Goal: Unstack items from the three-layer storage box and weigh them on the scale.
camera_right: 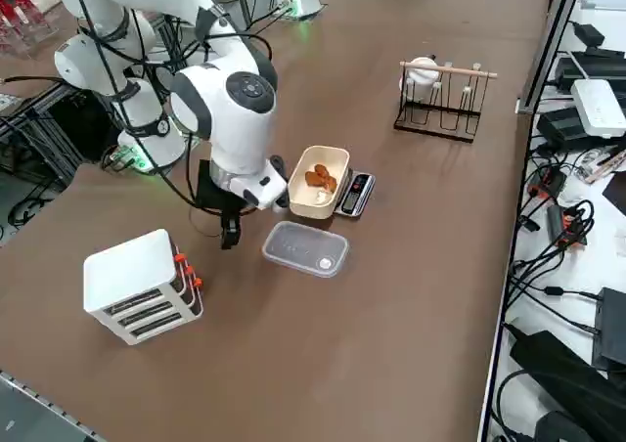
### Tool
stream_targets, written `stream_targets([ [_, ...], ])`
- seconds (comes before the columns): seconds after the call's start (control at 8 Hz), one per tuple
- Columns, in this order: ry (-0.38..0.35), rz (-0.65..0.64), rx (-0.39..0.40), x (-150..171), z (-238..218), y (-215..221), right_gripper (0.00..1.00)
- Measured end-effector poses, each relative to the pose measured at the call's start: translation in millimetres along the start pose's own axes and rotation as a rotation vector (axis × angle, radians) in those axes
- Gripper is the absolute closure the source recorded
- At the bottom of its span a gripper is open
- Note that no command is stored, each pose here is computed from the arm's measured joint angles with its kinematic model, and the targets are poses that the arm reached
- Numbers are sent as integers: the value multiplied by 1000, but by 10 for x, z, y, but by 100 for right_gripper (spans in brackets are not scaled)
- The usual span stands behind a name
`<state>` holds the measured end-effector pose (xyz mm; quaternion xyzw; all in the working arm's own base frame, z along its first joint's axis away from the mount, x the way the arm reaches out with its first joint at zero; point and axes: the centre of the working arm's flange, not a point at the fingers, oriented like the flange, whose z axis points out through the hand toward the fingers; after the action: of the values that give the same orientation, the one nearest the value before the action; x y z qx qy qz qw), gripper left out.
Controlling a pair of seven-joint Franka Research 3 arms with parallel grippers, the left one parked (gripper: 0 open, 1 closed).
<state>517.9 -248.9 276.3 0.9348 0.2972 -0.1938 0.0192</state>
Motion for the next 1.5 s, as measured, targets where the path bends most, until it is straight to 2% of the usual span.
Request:
stream_targets([
  [0.12, -23, -17, -42, 16, 182, 82, 46],
  [0.25, -39, -28, -67, -3, 399, 161, 48],
  [0.5, -64, -25, -68, -145, 691, 257, 48],
  [0.88, -58, -17, -88, -360, 884, 313, 48],
  [1.12, -53, -22, -90, -394, 989, 275, 48],
  [1.5, -73, -54, -110, -388, 1006, 263, 55],
])
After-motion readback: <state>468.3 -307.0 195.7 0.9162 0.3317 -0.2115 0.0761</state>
